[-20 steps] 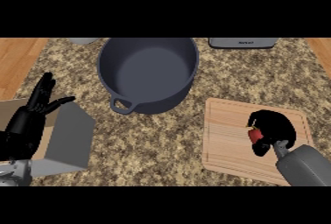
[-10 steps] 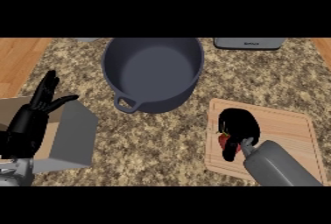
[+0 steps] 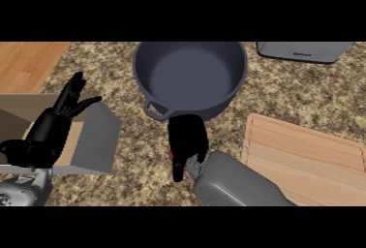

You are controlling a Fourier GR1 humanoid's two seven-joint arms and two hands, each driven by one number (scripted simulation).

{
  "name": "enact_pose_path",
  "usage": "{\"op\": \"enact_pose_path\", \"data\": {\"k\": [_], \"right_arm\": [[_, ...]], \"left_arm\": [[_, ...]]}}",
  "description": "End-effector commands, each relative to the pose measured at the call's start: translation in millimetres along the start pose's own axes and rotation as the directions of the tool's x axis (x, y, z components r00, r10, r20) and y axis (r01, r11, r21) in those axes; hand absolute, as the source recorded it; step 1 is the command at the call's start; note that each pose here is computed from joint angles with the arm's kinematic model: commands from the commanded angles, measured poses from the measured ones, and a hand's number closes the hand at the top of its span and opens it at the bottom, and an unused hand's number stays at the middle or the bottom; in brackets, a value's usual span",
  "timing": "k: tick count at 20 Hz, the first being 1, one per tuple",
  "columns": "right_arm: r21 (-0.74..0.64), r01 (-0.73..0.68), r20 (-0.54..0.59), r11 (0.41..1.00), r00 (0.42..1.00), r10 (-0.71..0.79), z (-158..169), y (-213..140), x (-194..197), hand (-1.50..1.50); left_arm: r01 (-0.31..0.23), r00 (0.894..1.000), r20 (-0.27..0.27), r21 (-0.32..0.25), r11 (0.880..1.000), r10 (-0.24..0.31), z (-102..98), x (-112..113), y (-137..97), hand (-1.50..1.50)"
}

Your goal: Pick the bell pepper from the cutting board and place it in the pot

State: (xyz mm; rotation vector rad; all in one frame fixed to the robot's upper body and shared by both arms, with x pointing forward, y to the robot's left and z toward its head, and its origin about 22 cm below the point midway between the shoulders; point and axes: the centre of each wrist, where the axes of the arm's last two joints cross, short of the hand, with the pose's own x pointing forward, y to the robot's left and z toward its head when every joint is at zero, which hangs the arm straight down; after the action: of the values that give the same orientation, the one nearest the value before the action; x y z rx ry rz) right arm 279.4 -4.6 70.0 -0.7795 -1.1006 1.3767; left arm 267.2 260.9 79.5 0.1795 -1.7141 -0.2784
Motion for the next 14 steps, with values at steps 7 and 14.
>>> {"op": "enact_pose_path", "data": {"k": [7, 14], "right_arm": [[-0.516, -0.072, -0.034, 0.854, 0.997, 0.063, 21, -67, 73, 1.5], [-0.605, 0.11, -0.016, 0.788, 0.989, -0.15, 16, -116, 83, 1.5]], "left_arm": [[0.105, 0.959, -0.27, 0.039, 0.994, -0.091, 11, -40, 16, 0.0], [0.096, 0.965, -0.25, 0.046, 0.994, -0.081, 15, -41, 17, 0.0]]}}
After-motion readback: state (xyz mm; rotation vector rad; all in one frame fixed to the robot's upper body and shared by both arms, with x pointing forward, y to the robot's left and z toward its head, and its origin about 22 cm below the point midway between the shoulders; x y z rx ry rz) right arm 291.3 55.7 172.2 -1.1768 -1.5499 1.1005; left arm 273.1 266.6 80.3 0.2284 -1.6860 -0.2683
